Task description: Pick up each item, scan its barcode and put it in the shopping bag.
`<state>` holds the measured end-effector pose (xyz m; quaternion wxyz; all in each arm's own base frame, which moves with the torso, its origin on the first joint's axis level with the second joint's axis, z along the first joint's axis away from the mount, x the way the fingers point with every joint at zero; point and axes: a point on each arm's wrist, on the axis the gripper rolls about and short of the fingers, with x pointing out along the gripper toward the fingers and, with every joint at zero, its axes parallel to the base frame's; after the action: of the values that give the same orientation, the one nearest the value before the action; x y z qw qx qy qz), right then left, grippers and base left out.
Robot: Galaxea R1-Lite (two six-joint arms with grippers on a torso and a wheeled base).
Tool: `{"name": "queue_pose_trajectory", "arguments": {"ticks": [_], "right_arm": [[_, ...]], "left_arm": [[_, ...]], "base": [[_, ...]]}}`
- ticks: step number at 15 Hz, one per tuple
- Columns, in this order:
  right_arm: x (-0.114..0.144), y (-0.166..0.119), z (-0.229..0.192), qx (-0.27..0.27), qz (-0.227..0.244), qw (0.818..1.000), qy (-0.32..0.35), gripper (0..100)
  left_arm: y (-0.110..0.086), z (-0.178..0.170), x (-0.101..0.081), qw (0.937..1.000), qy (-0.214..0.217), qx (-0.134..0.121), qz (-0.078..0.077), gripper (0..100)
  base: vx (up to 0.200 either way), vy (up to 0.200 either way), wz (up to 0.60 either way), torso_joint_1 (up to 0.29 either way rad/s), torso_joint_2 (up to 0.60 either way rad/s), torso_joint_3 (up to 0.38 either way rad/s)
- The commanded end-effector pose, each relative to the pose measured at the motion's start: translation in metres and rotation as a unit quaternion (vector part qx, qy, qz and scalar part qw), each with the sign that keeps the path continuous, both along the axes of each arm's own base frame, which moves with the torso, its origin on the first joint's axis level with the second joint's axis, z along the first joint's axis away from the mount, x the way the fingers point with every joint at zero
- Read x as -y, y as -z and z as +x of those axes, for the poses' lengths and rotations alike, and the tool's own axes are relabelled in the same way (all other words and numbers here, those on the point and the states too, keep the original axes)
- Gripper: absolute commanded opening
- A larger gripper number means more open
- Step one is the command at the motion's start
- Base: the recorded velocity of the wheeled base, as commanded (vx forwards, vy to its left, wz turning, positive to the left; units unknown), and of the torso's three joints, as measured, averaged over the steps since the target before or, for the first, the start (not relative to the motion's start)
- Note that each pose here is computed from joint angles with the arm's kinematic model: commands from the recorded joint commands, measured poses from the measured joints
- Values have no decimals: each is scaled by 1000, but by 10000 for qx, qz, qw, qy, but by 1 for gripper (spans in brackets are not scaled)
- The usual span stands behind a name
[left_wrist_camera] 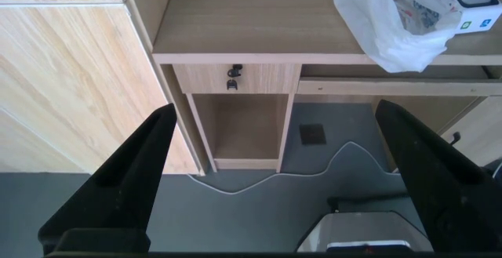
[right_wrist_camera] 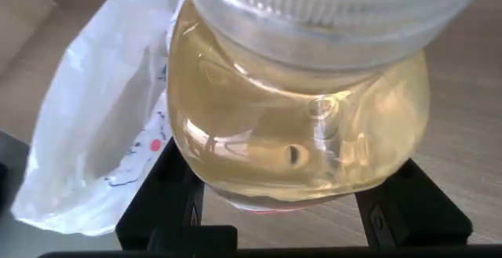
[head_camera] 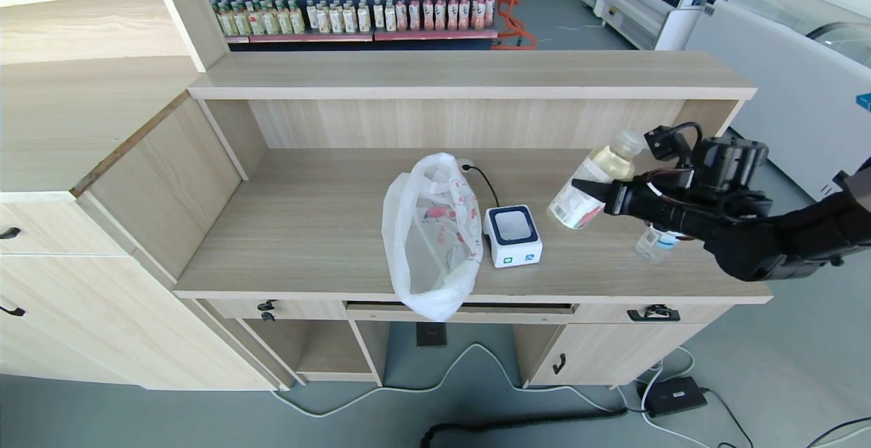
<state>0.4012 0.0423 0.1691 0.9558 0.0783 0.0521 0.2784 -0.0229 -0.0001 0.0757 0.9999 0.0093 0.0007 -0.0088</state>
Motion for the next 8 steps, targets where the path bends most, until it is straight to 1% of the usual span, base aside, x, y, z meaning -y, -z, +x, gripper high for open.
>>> {"name": "queue_pose_trajectory", "arguments": {"ticks": [1,2,4,6,8], "right_arm": [[-4,-84,-65,202,520,9901,-1286,0],[-4,-100,-86,162,625,9816,-1798,0],[-9,-125,-131,15,824,9551,-2845,0],[-14,-136,-166,-156,901,9269,-3640,0],[-17,-137,-189,-222,851,9061,-4137,0]], "left_arm": [[0,0,0,10000,4,0,-1,100],[0,0,0,10000,4,0,-1,100],[0,0,0,10000,4,0,-1,100],[0,0,0,10000,4,0,-1,100],[0,0,0,10000,4,0,-1,100]], "base": [[0,0,0,0,0,0],[0,0,0,0,0,0],[0,0,0,0,0,0],[0,0,0,0,0,0],[0,0,0,0,0,0]]}}
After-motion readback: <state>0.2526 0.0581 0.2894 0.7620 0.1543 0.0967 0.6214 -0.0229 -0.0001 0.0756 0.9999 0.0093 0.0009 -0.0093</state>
